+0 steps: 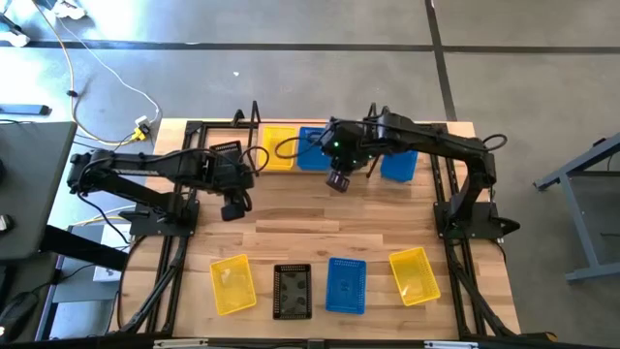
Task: Stack baskets on shelf by color
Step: Stack the top blue basket on top of the blue basket on the shelf
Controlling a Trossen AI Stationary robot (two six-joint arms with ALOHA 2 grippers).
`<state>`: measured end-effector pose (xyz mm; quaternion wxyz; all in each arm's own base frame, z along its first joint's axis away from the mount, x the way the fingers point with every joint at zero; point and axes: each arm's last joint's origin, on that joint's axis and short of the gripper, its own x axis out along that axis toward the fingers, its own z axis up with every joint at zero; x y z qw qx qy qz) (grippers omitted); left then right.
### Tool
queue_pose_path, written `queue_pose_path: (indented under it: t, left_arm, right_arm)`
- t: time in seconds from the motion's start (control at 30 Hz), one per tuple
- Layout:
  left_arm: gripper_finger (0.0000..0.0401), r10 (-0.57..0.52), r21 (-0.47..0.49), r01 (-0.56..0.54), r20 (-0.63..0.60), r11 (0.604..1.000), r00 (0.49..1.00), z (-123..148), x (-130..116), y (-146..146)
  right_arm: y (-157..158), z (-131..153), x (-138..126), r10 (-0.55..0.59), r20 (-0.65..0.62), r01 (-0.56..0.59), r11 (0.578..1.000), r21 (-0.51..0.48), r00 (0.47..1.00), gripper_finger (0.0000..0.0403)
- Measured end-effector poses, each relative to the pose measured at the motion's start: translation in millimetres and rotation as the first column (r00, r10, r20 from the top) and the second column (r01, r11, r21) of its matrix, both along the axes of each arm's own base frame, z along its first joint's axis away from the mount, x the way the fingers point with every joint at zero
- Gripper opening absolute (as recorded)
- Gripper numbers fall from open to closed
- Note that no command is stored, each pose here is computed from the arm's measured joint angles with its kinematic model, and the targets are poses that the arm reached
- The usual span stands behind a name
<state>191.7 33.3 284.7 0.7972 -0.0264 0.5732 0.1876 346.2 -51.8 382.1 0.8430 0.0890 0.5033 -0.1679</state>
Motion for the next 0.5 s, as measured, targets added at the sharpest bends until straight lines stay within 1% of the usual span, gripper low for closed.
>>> queue_pose_path:
  t: [0.2, 0.3, 0.4, 0.47, 0.5]
  left_arm:
    - [0.0135, 0.003, -0.002, -0.003, 0.023, 1.0, 1.0, -4.5, -4.0, -0.7]
    - [0.0135, 0.003, -0.001, -0.003, 0.024, 1.0, 1.0, -4.4, -3.7, -0.6]
    - [0.0135, 0.003, 0.0, -0.003, 0.024, 1.0, 1.0, -4.4, -3.8, -0.6]
    - [0.0135, 0.0, 0.0, 0.0, 0.023, 1.0, 1.0, -4.4, -3.8, -0.6]
    - [0.0135, -0.001, 0.001, 0.001, 0.023, 1.0, 1.0, -4.4, -3.8, -0.6]
  right_arm:
    - [9.5, -3.5, -9.2, -0.117, -0.094, 0.111, 0.992, -0.067, 0.989, 0.0044]
    - [10.4, -5.3, -15.8, -0.18, -0.15, 0.165, 0.981, -0.106, 0.972, 0.0044]
    - [9.5, -6.7, -24.1, -0.25, -0.211, 0.218, 0.962, -0.165, 0.945, 0.0044]
    - [7.5, -6.7, -26.6, -0.287, -0.218, 0.246, 0.949, -0.197, 0.933, 0.0044]
    - [6.2, -5.3, -27.4, -0.292, -0.208, 0.253, 0.947, -0.197, 0.933, 0.0044]
